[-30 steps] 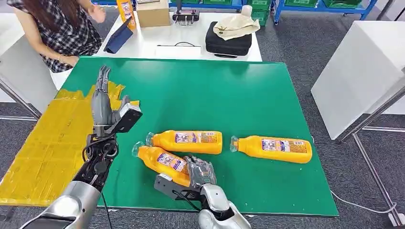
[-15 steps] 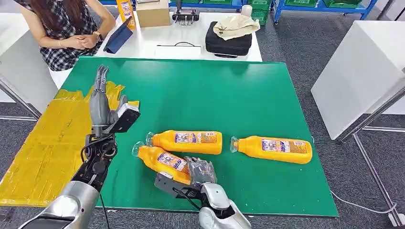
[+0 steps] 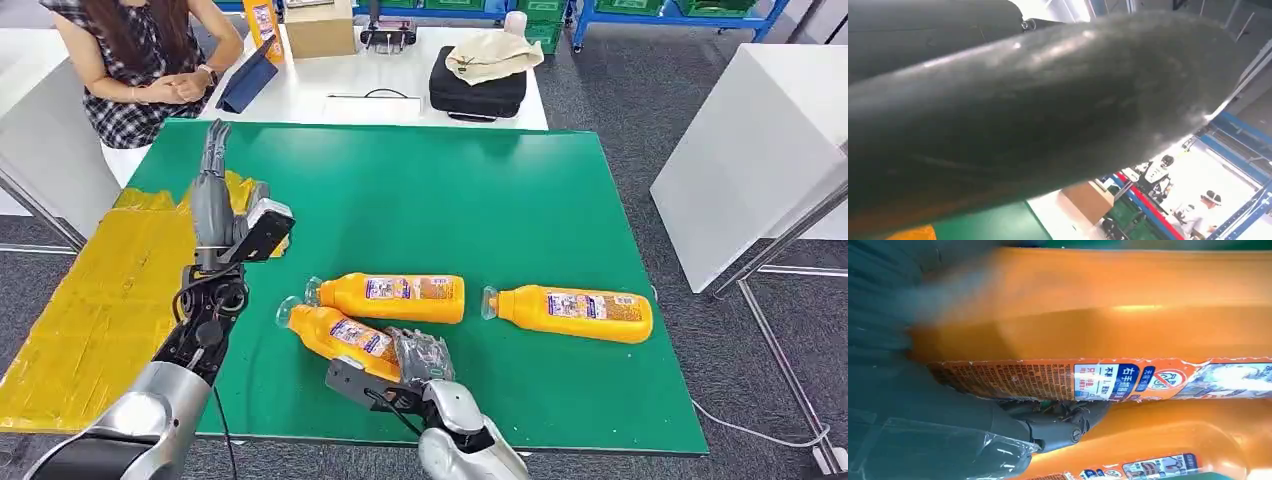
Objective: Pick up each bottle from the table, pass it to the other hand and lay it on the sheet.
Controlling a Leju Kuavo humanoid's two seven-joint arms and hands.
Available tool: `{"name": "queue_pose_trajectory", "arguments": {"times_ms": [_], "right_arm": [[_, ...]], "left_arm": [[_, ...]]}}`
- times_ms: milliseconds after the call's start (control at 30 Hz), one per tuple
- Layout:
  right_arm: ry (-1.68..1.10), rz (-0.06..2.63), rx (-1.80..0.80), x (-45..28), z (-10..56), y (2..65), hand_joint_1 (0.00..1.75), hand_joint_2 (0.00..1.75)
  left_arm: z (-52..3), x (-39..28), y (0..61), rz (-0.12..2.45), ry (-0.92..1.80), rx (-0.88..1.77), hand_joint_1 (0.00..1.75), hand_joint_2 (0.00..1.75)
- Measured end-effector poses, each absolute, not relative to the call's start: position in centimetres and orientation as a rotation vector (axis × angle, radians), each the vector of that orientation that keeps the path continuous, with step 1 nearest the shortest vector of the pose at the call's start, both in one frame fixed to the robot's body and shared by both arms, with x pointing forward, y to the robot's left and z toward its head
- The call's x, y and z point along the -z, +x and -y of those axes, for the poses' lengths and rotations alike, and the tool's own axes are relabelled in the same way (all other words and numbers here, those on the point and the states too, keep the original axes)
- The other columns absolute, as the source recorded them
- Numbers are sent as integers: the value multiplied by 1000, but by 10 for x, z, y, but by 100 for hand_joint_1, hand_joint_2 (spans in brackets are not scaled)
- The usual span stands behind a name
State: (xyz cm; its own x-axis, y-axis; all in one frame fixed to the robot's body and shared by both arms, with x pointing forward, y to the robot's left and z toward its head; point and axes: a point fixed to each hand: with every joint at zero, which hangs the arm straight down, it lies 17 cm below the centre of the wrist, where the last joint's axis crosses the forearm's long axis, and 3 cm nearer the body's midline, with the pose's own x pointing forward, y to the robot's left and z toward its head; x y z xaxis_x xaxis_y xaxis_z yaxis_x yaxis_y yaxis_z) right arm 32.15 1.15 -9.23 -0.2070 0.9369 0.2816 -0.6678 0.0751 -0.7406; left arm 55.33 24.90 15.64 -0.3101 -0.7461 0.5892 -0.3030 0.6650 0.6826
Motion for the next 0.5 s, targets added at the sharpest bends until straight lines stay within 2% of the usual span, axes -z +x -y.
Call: {"name": "queue_pose_trajectory", "arguments": {"times_ms": [100,233,267,367,500], "right_arm": [[-307,978,-1485,90,-17,320,175,175],[-130,1048,-1263,75,-19,307,175,175],[-109,1080,-1199,64,-15,306,175,175],[-102,1122,-1103,41,7,289,175,175],[-124,1261,-1017,-11,23,279,175,175]], "left_arm": [[-245,-151,556,1887,714,520,0,0],[-247,-133,562,1806,264,229,0,0],[-257,-133,562,1792,163,130,0,175],[-300,-141,562,1799,36,-81,0,175],[-362,-157,558,1837,28,-251,0,175]]}}
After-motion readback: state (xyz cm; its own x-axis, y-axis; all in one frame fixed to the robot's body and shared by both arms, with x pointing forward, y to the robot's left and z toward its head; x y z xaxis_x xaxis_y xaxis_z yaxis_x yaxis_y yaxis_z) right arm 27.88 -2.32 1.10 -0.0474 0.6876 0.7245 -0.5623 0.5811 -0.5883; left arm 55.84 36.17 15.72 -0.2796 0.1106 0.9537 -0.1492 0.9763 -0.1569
